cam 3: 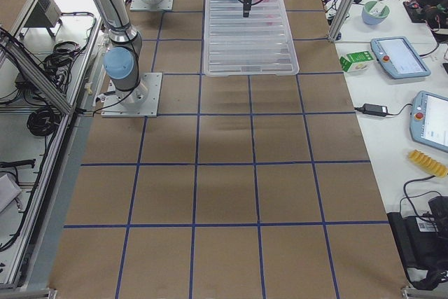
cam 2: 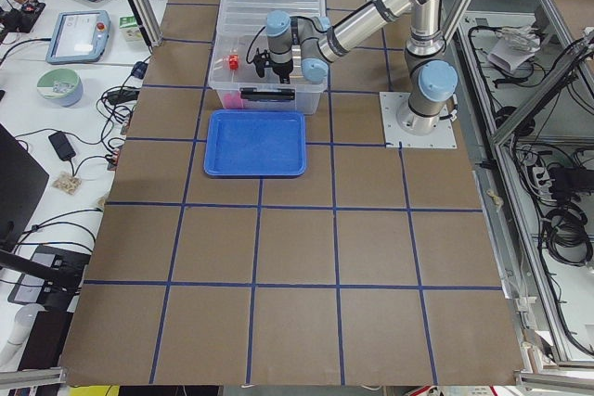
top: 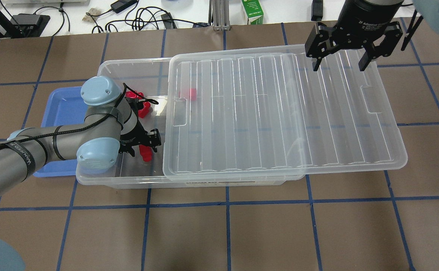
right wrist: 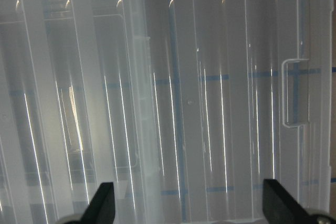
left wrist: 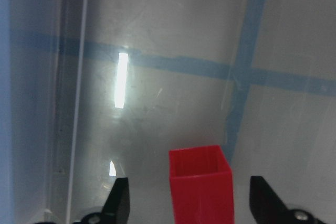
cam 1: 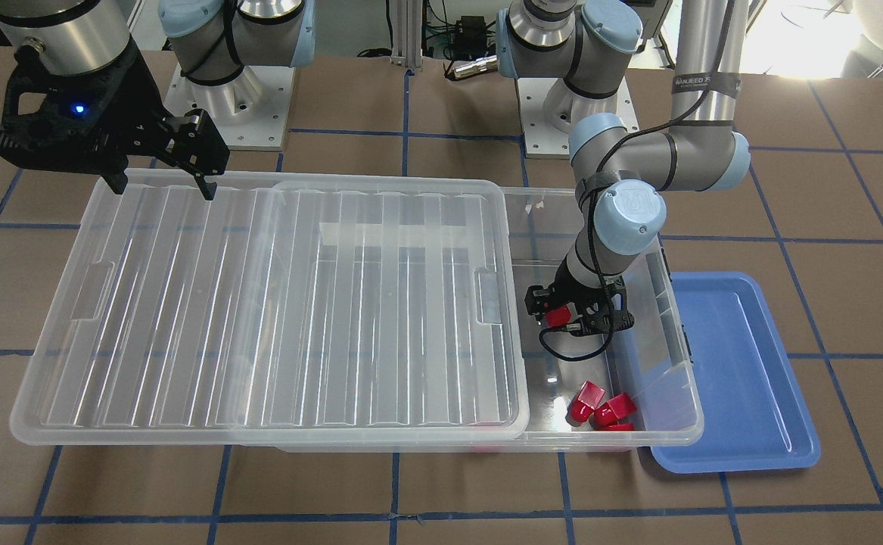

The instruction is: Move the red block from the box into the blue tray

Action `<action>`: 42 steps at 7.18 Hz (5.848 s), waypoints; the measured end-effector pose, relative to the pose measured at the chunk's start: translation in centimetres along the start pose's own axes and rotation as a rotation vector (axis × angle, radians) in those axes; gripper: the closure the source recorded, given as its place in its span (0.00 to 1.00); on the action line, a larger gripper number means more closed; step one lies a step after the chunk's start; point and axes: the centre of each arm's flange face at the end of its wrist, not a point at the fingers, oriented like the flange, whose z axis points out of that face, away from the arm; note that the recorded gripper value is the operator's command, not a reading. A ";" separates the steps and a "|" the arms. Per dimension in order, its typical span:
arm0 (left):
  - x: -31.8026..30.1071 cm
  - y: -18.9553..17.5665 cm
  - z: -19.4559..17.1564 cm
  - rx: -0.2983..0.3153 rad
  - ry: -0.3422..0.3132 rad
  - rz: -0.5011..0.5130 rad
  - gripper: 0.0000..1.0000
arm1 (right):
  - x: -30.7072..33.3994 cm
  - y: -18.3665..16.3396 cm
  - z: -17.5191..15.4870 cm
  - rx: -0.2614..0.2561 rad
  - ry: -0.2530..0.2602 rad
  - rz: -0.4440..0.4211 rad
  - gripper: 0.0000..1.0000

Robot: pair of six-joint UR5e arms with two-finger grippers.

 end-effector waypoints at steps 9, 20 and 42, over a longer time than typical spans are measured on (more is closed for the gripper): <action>-4.4 -6.0 -23.5 -0.054 -0.014 0.002 1.00 | 0.2 1.6 1.0 0.001 0.004 -0.002 0.00; -26.2 -10.4 -4.6 -0.017 -0.005 0.258 0.23 | 25.4 -0.1 15.9 -0.039 -0.006 -0.068 0.00; 0.8 2.6 -34.3 0.166 -0.030 0.286 0.00 | -0.7 0.8 -1.7 0.021 -0.018 -0.098 0.00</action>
